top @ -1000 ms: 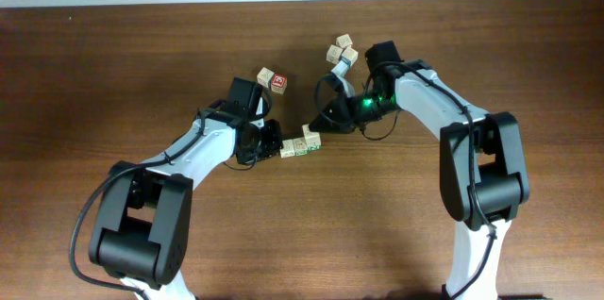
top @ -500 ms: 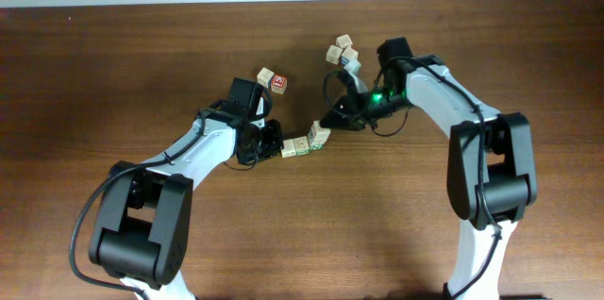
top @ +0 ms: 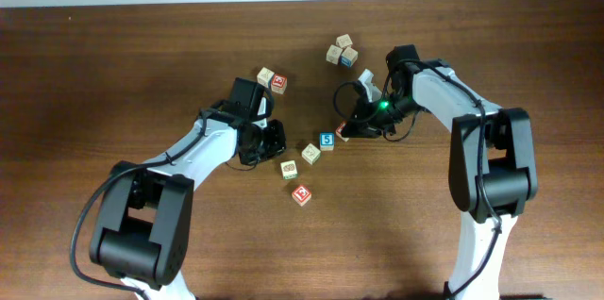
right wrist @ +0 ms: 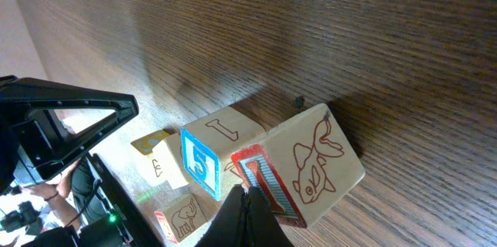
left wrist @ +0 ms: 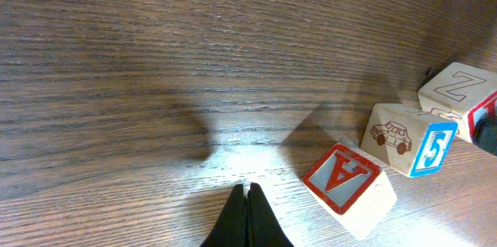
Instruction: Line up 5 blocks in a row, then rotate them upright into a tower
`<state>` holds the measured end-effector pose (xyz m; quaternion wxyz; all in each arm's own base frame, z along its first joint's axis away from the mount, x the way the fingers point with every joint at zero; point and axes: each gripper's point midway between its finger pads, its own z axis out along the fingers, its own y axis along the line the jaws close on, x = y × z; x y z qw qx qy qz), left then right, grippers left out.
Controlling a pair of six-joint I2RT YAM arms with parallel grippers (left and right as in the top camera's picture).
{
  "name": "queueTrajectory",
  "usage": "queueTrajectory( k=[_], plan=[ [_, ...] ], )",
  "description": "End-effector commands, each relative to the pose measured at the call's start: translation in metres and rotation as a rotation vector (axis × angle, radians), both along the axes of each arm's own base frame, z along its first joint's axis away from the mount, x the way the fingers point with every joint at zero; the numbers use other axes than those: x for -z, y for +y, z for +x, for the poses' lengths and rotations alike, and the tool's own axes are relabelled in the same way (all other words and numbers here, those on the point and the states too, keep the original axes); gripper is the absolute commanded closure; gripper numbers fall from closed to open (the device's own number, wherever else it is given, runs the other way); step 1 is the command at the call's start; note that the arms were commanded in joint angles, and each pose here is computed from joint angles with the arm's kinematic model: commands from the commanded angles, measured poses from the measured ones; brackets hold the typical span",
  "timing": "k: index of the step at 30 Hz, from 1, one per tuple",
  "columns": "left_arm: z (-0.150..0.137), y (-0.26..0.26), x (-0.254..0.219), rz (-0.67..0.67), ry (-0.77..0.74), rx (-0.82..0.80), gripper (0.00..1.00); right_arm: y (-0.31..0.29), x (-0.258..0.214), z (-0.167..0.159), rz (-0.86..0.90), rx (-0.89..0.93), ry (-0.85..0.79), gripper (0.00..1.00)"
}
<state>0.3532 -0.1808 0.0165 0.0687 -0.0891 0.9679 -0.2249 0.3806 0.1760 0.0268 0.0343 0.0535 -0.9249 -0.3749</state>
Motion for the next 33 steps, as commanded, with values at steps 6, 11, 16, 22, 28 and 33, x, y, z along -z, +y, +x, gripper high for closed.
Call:
queueTrajectory(
  k=[6, 11, 16, 22, 28, 33],
  plan=[
    [0.016, -0.005, -0.022, 0.009, -0.103, 0.101, 1.0, -0.011, -0.03, 0.008, -0.097, -0.017, -0.118, 0.96],
    [0.044, 0.021, -0.098, 0.159, -0.294, 0.042, 1.0, -0.008, -0.097, 0.002, -0.114, -0.026, -0.271, 0.96],
    [0.034, 0.033, -0.142, 0.171, -0.372, 0.012, 1.0, 0.005, -0.104, -0.029, -0.206, -0.102, -0.252, 0.95],
    [-0.008, 0.029, -0.141, 0.198, -0.269, 0.073, 1.0, -0.01, -0.098, -0.024, -0.286, -0.056, -0.24, 0.74],
    [-0.037, -0.005, -0.117, 0.224, -0.219, 0.2, 0.8, -0.05, -0.098, -0.004, -0.299, 0.068, -0.229, 0.56],
    [-0.037, -0.011, -0.081, 0.336, -0.18, 0.239, 0.69, -0.068, -0.098, -0.001, -0.306, 0.112, -0.214, 0.52]
  ],
)
